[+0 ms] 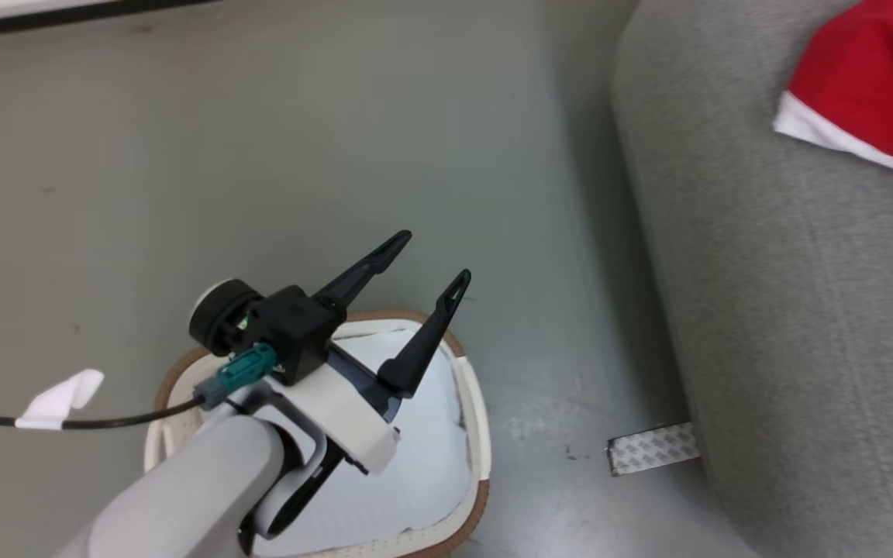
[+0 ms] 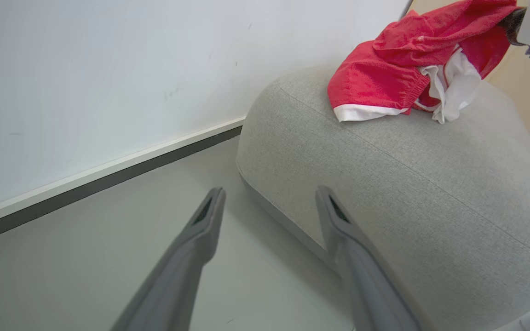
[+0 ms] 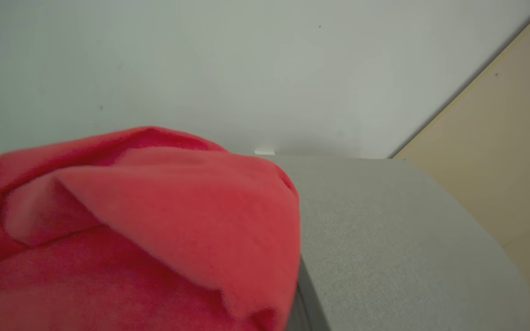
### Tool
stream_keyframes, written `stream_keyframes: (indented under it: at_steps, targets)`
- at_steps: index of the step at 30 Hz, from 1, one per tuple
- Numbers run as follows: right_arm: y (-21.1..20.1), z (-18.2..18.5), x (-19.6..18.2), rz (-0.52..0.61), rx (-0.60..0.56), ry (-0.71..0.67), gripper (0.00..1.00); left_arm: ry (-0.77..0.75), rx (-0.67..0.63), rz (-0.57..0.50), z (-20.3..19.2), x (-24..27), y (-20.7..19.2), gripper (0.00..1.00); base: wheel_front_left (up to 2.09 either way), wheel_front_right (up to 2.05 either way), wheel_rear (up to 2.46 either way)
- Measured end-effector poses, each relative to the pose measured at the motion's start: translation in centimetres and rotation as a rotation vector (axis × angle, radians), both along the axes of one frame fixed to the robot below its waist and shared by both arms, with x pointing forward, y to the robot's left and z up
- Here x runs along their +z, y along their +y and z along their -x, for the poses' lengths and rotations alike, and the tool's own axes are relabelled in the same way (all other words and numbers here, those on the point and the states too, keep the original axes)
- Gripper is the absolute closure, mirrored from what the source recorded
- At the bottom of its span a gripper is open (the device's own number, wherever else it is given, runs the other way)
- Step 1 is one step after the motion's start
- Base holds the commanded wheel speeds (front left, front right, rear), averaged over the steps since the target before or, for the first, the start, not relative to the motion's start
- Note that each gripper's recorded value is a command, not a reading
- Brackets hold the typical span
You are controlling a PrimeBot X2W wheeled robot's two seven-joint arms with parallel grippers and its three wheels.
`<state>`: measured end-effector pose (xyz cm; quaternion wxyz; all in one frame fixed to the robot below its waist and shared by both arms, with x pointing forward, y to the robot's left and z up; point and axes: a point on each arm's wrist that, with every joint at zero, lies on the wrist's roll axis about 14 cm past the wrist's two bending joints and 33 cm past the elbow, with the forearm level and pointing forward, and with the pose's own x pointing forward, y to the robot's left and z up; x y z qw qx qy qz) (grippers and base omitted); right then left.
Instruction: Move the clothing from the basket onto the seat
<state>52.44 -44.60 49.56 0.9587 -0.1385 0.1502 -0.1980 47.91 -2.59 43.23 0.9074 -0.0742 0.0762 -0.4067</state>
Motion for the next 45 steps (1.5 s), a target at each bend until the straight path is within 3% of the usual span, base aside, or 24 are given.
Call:
stream_keyframes:
  at_steps: [4,7,9,18,24,34,41,45]
  targets:
    - [-0.3,1.2,-7.0,-0.060,-0.053,0.271,0.98,0.011,0.053,-0.018,-0.7,-1.0,1.8,0.00,0.00,0.00,0.00]
    - [0.1,1.4,-8.3,-0.059,-0.041,0.343,0.58,0.012,0.074,-0.027,-1.0,-1.2,2.5,0.00,0.00,0.00,0.00]
    - [0.5,1.7,-8.3,-0.064,-0.029,0.362,0.00,0.005,0.079,-0.027,-1.0,-0.9,2.5,0.00,0.00,0.00,0.00]
    - [2.5,4.8,-6.0,-0.077,0.050,0.423,0.00,-0.041,0.107,-0.008,0.4,2.2,2.4,0.00,0.00,0.00,0.00]
    - [1.7,8.4,-0.9,-0.045,0.079,0.395,0.00,-0.063,0.168,0.013,2.5,5.0,3.3,0.00,0.00,0.00,0.00]
    - [5.7,10.7,11.7,-0.030,0.270,0.014,0.00,-0.175,0.385,0.068,5.0,11.6,8.6,0.00,0.00,0.00,0.00]
    - [14.2,10.1,15.2,-0.064,0.501,-0.197,0.00,-0.206,0.594,0.098,6.7,13.9,15.3,0.00,0.00,0.00,0.00]
    - [18.4,10.1,15.2,-0.093,0.589,-0.280,0.00,-0.178,0.687,0.125,8.1,13.6,18.3,0.00,0.00,0.00,0.00]
